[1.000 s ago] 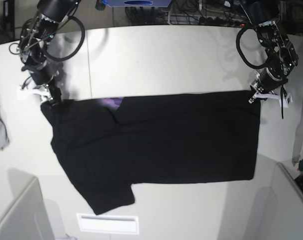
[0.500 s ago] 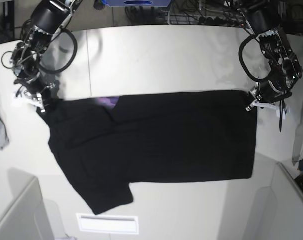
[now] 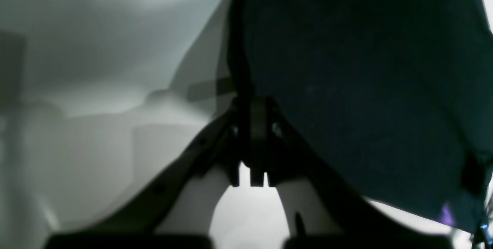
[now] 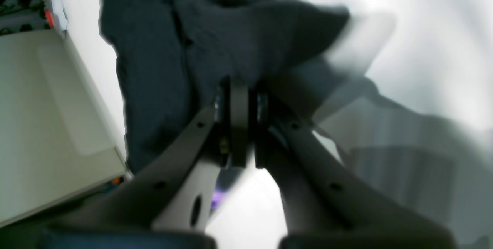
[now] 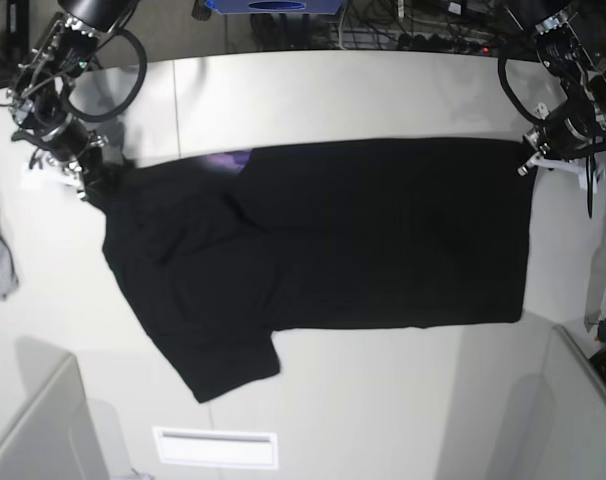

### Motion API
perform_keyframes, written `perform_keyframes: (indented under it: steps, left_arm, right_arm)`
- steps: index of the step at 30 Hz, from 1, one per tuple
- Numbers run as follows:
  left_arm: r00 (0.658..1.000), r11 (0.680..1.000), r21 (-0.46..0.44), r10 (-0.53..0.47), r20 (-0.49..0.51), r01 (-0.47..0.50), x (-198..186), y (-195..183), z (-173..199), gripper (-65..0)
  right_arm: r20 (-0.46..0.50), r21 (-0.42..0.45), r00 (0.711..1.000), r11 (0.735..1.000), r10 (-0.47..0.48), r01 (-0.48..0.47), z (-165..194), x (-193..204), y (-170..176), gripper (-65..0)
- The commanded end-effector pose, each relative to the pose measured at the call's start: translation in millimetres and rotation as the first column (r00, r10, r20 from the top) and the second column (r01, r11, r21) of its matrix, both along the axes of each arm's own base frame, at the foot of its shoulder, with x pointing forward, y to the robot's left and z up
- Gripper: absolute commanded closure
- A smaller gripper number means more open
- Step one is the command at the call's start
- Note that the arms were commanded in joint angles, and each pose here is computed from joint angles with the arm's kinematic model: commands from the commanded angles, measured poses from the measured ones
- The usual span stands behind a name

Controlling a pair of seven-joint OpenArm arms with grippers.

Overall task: Fold the T-shirt properly
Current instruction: 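Drag the shirt with both grippers toward the robot, straightening it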

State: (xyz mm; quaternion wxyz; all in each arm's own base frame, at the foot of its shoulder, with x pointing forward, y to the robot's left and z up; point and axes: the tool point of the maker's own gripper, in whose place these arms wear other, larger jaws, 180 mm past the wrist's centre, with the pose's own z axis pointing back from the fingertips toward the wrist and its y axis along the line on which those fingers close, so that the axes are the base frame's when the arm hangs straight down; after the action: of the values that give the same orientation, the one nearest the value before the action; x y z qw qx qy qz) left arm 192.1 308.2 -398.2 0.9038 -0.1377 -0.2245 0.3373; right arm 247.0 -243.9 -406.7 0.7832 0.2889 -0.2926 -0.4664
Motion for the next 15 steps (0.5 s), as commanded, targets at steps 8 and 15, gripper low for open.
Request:
perform_keyframes:
  steps: [8,15]
  left_arm:
    - [0.998,0.996,0.075,-0.049,-0.049,0.052,-38.6,1.6,8.0,0.0]
    - [0.995,0.994,0.095,-0.047,-0.089,0.056,-55.7,6.4,6.2,0.0]
  right_arm:
    - [-0.097,-0.048,0.995,0.999,-0.026,0.022,-20.4,-60.8,-11.7,0.0]
    - [-0.094,-0.133,0.996,0.991,0.002,-0.015,-3.3,-92.1,-8.3,0.0]
